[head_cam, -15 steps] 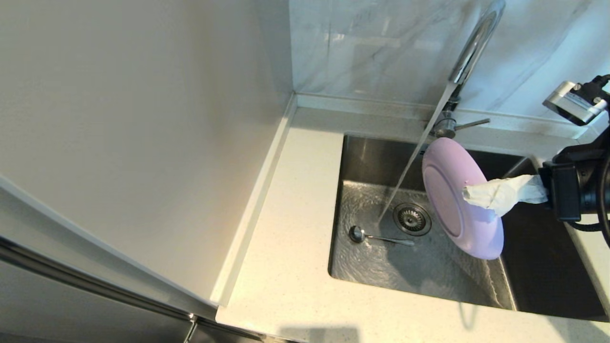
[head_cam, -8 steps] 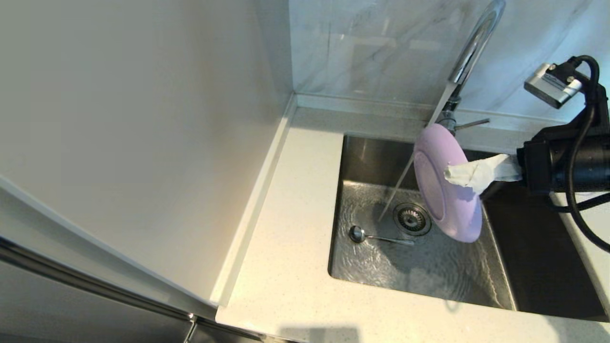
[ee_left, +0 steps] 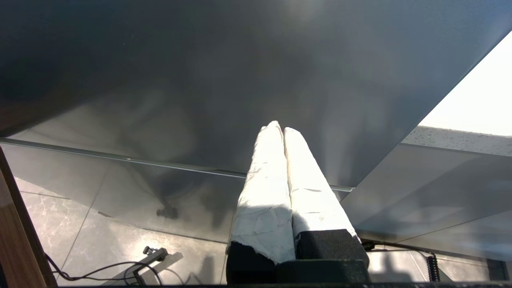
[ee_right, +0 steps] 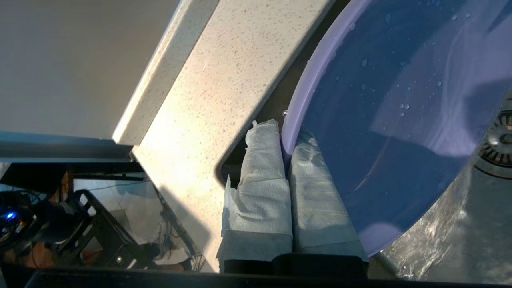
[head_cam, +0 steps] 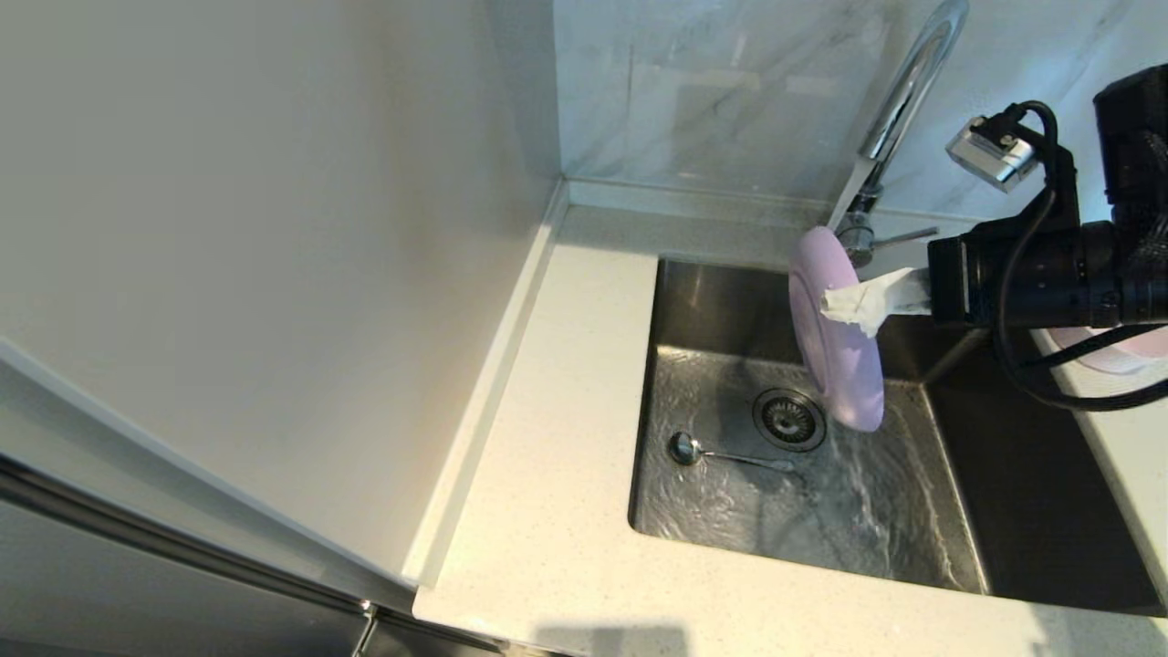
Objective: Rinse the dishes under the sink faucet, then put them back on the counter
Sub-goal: Rinse the plate
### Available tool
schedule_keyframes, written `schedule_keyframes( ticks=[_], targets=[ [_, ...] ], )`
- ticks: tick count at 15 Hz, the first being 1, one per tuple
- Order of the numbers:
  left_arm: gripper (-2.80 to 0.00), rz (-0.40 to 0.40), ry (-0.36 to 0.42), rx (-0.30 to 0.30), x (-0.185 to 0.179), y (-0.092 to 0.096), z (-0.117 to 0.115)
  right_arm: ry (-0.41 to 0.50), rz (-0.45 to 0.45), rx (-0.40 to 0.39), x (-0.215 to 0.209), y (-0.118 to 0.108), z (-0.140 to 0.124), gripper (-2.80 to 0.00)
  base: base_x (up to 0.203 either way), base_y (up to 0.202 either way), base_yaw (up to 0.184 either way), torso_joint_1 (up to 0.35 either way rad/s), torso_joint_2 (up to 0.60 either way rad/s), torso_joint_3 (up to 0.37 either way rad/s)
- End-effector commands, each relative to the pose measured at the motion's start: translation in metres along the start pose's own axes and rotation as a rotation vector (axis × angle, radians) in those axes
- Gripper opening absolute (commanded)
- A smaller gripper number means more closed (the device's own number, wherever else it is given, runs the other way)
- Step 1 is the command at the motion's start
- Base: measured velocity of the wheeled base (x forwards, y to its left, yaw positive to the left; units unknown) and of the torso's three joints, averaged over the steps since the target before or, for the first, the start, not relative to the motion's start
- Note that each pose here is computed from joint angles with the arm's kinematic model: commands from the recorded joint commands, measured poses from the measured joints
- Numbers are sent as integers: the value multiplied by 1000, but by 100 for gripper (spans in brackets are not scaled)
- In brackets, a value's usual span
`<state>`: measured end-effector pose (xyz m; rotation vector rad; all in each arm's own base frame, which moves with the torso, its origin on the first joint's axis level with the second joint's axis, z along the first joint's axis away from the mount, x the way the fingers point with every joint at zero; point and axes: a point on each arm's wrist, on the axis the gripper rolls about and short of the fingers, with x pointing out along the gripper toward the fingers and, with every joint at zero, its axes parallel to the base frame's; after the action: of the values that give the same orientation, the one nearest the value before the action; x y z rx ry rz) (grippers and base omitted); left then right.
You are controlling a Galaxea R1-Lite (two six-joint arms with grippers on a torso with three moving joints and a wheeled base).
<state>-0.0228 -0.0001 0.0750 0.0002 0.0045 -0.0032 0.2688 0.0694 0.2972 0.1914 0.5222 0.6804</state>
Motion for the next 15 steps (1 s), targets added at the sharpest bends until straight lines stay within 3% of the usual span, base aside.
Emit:
schedule_keyframes(
  ticks=[1, 10, 15],
  targets=[
    [-280, 0, 0, 0, 0, 0, 0, 10, -22, 14, 12, -9, 3, -280, 0, 0, 0, 0, 0, 0],
    [-280, -1, 0, 0, 0, 0, 0, -32, -142, 75, 20, -44, 20, -280, 0, 0, 0, 0, 0, 0],
    [-280, 0, 0, 0, 0, 0, 0, -55, -184, 93, 7, -53, 20, -280, 0, 0, 0, 0, 0, 0]
  ],
)
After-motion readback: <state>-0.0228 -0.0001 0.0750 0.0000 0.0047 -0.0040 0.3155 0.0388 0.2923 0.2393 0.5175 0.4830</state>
